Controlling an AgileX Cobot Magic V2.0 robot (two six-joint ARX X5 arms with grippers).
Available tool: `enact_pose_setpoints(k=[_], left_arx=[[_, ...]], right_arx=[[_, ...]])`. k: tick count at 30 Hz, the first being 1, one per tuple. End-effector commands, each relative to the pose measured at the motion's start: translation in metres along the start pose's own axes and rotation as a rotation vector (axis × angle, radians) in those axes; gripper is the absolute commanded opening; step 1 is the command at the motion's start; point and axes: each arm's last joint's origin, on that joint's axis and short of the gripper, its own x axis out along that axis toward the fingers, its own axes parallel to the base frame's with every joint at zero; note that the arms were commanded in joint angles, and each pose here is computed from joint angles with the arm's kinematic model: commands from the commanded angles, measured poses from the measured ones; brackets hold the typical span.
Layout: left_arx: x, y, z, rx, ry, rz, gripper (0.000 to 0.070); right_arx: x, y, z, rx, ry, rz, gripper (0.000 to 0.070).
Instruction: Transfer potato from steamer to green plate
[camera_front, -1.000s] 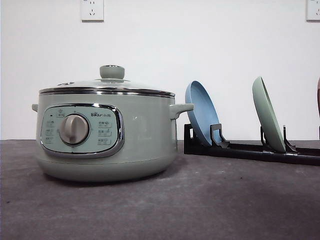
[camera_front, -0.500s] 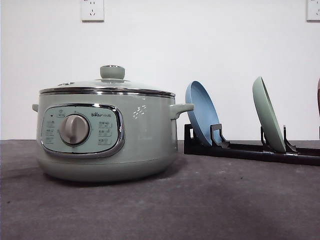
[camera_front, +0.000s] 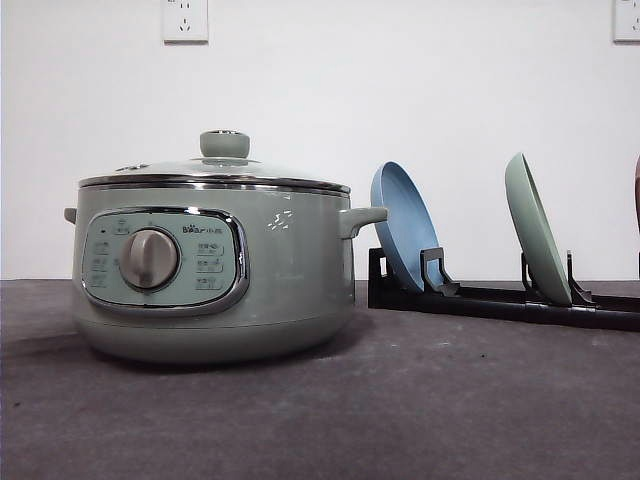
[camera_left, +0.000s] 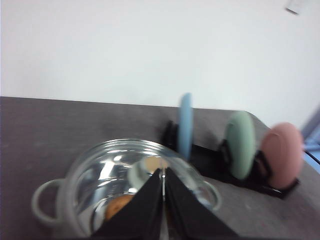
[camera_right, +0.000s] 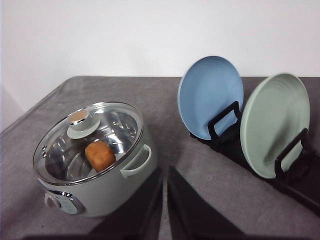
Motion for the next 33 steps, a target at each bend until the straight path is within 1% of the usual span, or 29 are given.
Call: enact_pose_setpoints(k=[1,4,9,13,22,23,24,26,27,29,31,32,33], left_arx=[[0.001,-0.005,0.011,0.048,0.004,-0.045,0.0000],[0.004,-0.010,0.020,0.078,0.050,-0.091,0.0000],[0.006,-0.017,0.032,0.151,0.098,-0.122,0.0000],[0.007,-0.021,0.035,0.195,0.134,-0.155,0.0000],[0.008,-0.023,0.033,0.186,0.146,-0.168,0.0001],[0.008,-0.023,0.033,0.186,0.146,-0.168,0.0023],[0.008,-0.023,0.033,0.186,0.146,-0.168,0.0065],[0.008,-0.023,0.033,0.186,0.146,-0.168,0.0171],[0.008,-0.023,0.033,0.187,0.147,-0.168,0.0224],[0.008,-0.023,0.033,0.187,0.146,-0.168,0.0346],[0.008,-0.023,0.033,0.187,0.147,-0.167,0.0459],[0.008,-0.023,0.033,0.188,0.148,-0.167,0.0539],[0.008,-0.023,0.033,0.189,0.148,-0.167,0.0601]], right_arx=[[-0.001,0.003,0.010,-0.057,-0.009,0.017,0.0003],[0.002,0.004,0.020,-0.073,0.005,0.046,0.0003],[0.009,0.008,0.031,-0.110,0.034,0.137,0.0002],[0.015,0.008,0.033,-0.114,0.050,0.153,0.0003],[0.016,0.008,0.032,-0.101,0.069,0.156,0.0003],[0.016,0.008,0.031,-0.098,0.075,0.155,0.0003],[0.016,0.008,0.031,-0.096,0.078,0.155,0.0004],[0.016,0.008,0.031,-0.088,0.079,0.154,0.0010],[0.016,0.008,0.031,-0.085,0.078,0.154,0.0037],[0.016,0.008,0.031,-0.085,0.078,0.154,0.0160],[0.016,0.008,0.031,-0.085,0.078,0.154,0.0346],[0.016,0.008,0.031,-0.085,0.078,0.153,0.0441],[0.016,0.008,0.031,-0.085,0.078,0.153,0.0517]])
